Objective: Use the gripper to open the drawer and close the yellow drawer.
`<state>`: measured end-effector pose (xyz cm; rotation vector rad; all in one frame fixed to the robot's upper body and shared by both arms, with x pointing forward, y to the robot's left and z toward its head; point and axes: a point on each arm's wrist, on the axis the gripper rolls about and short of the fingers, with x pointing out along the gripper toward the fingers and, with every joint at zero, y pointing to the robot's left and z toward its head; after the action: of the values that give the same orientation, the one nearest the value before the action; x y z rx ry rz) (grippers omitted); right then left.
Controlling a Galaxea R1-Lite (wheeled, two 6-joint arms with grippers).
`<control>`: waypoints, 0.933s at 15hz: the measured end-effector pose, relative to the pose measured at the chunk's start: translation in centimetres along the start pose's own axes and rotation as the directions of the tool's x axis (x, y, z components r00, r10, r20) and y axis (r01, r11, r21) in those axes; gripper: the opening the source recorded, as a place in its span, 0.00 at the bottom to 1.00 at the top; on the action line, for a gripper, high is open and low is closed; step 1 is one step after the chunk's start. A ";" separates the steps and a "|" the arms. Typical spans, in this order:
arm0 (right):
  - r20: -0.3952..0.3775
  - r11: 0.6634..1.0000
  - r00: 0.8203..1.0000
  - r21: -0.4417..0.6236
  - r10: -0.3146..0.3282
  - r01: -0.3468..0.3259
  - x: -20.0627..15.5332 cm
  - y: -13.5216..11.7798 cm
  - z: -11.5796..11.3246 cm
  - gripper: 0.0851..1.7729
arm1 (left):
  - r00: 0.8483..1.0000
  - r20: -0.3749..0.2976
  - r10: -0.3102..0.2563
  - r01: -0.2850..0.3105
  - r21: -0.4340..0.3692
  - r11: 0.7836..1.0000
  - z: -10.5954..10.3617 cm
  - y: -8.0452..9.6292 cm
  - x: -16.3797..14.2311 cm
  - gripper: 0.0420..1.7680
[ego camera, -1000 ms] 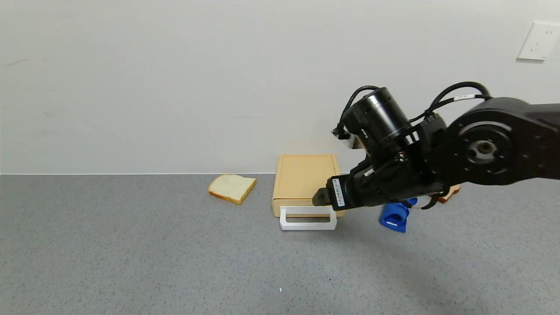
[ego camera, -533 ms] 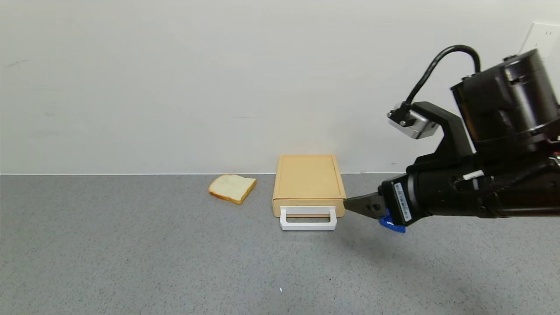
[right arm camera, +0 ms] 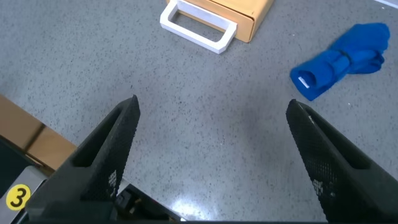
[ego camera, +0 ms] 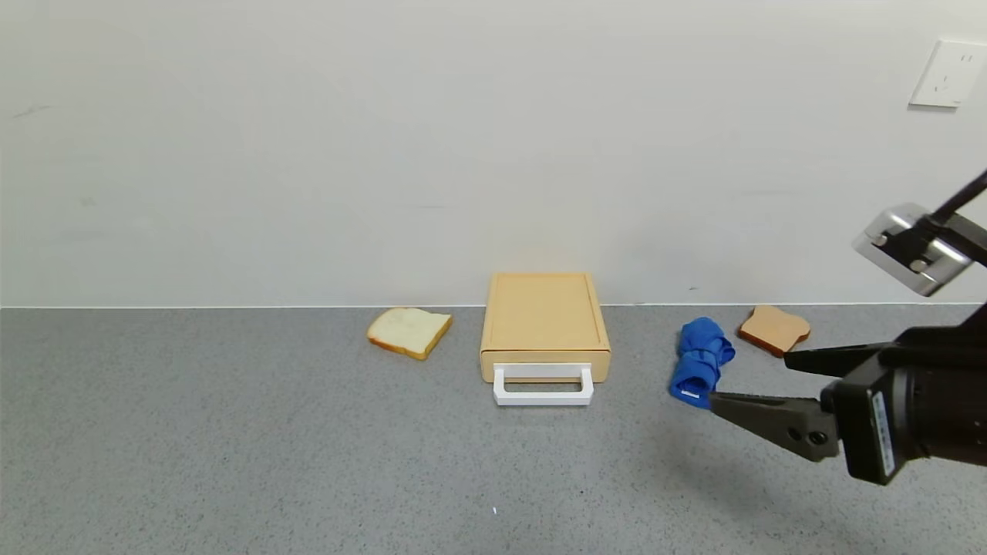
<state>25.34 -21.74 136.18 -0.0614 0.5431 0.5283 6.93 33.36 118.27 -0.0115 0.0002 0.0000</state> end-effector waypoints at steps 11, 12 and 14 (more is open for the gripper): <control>0.179 0.995 0.980 0.076 -0.084 0.072 -6.2 -2.5 -5.2 0.97 | 1.000 0.000 0.000 0.000 0.000 1.000 0.0 0.0 0.0 0.97; 0.201 0.991 0.973 0.094 -0.112 0.095 -6.9 -2.8 -5.7 0.97 | 1.000 0.000 0.000 0.000 0.000 1.000 0.0 0.0 0.0 0.97; 0.242 0.980 0.954 0.131 -0.176 0.147 -8.5 -3.5 -6.9 0.97 | 1.000 0.000 0.000 0.000 0.000 1.000 0.0 0.0 0.0 0.97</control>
<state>17.64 -29.97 134.31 0.0673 0.3137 0.3383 6.93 33.36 118.27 -0.0119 0.0004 0.0004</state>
